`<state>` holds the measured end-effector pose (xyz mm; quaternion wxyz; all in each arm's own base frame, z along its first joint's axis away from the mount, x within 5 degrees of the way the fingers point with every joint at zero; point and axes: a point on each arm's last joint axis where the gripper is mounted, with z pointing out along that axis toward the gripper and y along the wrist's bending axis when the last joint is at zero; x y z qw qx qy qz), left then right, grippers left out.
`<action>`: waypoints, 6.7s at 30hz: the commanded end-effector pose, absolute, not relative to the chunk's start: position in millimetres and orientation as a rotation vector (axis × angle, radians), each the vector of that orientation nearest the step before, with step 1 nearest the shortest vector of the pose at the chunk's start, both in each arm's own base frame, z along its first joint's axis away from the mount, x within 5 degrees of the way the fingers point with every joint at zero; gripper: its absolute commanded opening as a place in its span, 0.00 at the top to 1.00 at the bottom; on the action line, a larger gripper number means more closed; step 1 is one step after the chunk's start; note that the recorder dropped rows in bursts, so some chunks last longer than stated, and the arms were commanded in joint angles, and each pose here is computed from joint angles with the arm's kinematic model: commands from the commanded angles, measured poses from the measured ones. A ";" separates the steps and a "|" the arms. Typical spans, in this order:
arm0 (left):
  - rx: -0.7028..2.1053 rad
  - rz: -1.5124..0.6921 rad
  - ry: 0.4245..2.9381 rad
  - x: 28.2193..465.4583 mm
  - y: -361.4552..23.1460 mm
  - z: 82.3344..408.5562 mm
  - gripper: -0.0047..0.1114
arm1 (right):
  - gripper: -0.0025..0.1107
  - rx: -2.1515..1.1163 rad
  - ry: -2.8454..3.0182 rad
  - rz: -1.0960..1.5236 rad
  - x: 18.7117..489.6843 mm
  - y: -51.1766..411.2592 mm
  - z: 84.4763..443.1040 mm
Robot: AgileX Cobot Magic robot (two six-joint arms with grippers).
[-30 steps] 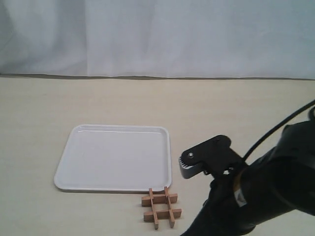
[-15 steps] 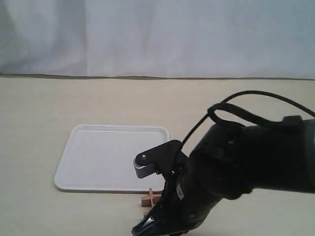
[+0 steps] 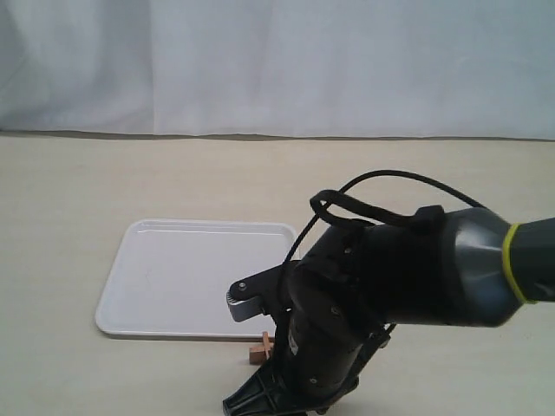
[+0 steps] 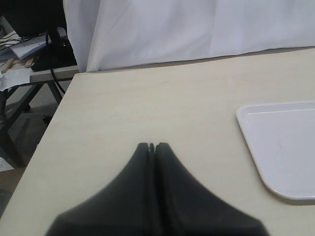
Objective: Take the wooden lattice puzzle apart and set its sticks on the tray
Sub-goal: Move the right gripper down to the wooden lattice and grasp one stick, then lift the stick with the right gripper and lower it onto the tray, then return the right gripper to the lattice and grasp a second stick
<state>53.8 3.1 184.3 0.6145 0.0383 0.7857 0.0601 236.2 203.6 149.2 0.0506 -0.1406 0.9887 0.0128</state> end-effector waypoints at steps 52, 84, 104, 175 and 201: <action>0.080 0.130 1.804 53.9 3.0 184.3 0.96 | 0.94 -0.292 2.962 -0.016 242.9 201.8 126.4; 0.080 0.130 1.808 53.8 3.0 183.9 0.96 | 0.94 -0.526 2.656 0.059 297.7 241.6 229.7; 0.081 0.132 1.806 53.9 3.0 184.1 0.96 | 0.75 -0.278 2.780 -0.135 364.5 244.3 148.8; 0.081 0.132 1.808 53.8 3.0 183.9 0.96 | 0.75 -0.448 2.875 0.010 228.7 230.8 126.9; 0.081 0.132 1.806 53.9 3.0 184.1 0.96 | 0.94 -0.431 2.852 0.018 231.4 232.2 129.4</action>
